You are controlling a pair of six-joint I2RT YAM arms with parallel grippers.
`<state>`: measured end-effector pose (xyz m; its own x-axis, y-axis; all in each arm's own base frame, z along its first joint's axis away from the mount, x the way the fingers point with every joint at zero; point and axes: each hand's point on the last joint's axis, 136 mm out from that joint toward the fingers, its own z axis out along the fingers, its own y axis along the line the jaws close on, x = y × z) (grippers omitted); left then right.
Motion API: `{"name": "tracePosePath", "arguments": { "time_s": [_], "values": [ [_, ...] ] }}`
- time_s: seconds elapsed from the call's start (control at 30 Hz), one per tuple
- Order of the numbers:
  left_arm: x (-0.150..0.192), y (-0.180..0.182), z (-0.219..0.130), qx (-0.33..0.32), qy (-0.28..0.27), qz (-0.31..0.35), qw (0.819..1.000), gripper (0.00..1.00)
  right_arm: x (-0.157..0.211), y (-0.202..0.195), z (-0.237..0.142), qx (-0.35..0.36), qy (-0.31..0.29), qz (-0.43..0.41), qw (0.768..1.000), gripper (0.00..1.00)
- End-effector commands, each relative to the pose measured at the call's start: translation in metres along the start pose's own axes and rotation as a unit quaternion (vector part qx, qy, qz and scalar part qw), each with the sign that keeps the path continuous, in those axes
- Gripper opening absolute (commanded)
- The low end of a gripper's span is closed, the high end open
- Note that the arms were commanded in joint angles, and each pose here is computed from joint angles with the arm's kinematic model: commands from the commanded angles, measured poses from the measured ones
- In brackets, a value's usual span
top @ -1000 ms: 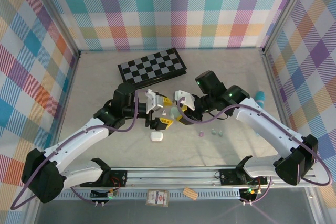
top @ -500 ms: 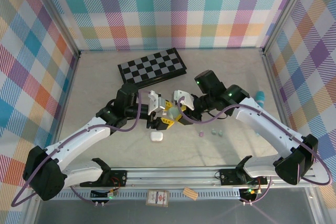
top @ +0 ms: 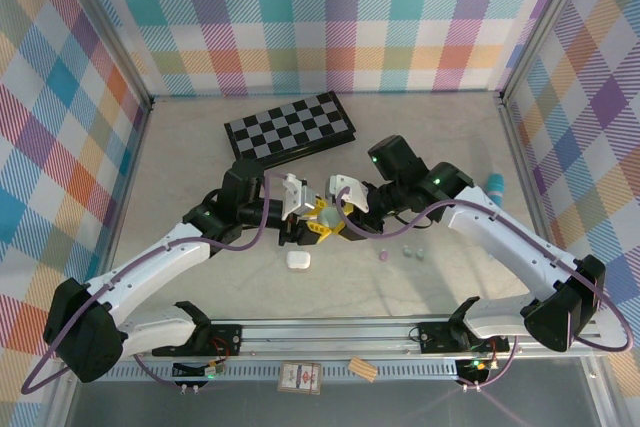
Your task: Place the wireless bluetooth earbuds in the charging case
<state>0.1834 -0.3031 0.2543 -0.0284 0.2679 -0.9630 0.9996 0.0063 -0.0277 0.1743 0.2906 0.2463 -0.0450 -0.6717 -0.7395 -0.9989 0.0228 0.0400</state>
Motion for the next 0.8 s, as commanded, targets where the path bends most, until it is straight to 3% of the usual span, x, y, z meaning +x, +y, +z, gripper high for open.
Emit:
{"name": "tracePosePath", "arguments": {
  "time_s": [0.0, 0.3, 0.53, 0.77],
  "values": [
    [-0.018, -0.008, 0.0, 0.021, -0.019, 0.026, 0.999, 0.4, -0.004, 0.001, 0.002, -0.006, 0.002, -0.01, 1.0, 0.24],
    [-0.016, -0.009, 0.001, 0.029, -0.017, 0.021, 0.999, 0.33, -0.003, -0.001, 0.0, 0.006, 0.004, -0.015, 1.0, 0.33],
    [-0.009, -0.008, 0.001, 0.019, -0.015, 0.019, 1.0, 0.33, -0.007, -0.003, -0.01, 0.026, -0.011, -0.014, 1.0, 0.57],
    [-0.007, -0.008, 0.001, 0.016, -0.023, 0.014, 1.0, 0.33, -0.011, -0.01, -0.02, 0.045, -0.027, 0.001, 0.999, 0.66]
  ]
}}
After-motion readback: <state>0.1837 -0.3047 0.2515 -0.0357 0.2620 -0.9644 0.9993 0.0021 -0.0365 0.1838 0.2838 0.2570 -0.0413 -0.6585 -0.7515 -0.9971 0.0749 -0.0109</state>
